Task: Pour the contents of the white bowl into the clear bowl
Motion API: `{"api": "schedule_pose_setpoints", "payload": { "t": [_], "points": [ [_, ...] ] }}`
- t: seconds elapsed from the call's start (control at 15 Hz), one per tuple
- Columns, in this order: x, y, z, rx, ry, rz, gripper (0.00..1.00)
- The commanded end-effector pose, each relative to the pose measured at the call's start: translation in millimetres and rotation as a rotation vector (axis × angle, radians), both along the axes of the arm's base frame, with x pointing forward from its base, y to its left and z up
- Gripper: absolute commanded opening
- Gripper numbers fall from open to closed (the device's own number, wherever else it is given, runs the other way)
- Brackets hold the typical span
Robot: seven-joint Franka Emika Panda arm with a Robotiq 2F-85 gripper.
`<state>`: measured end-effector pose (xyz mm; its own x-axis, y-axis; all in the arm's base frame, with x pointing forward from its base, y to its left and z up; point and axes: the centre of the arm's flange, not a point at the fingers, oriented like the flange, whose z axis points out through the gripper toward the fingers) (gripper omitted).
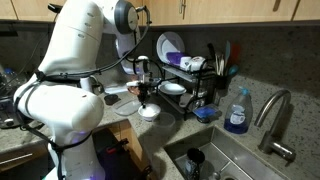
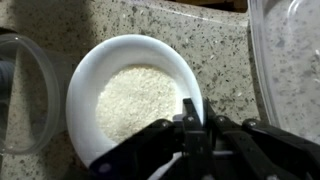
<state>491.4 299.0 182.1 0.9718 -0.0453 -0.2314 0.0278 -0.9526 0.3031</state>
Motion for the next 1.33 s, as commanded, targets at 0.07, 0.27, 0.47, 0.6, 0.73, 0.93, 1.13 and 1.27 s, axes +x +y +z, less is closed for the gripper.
{"api": "schedule_pose_setpoints", "payload": {
  "t": [0.07,0.27,0.47,0.6,0.73,0.93,1.13,1.27],
  "points": [
    [-1.0,-2.4,25.7,0.01,-0.043,0.02,0.02],
    [4.2,-5.8,52.1,0.029,-0.064,0.035,0.02],
    [9.2,-7.6,80.8,0.043,-0.097,0.049,0.02],
    [11.7,-8.0,93.9,0.049,-0.117,0.052,0.02],
    [12.1,-8.6,100.4,0.061,-0.123,0.06,0.02],
    [10.7,-5.9,102.4,0.078,-0.122,0.071,0.02],
    [6.6,5.5,96.1,0.09,-0.112,0.084,0.02],
    [5.4,14.4,90.3,0.082,-0.102,0.099,0.22]
  ]
}}
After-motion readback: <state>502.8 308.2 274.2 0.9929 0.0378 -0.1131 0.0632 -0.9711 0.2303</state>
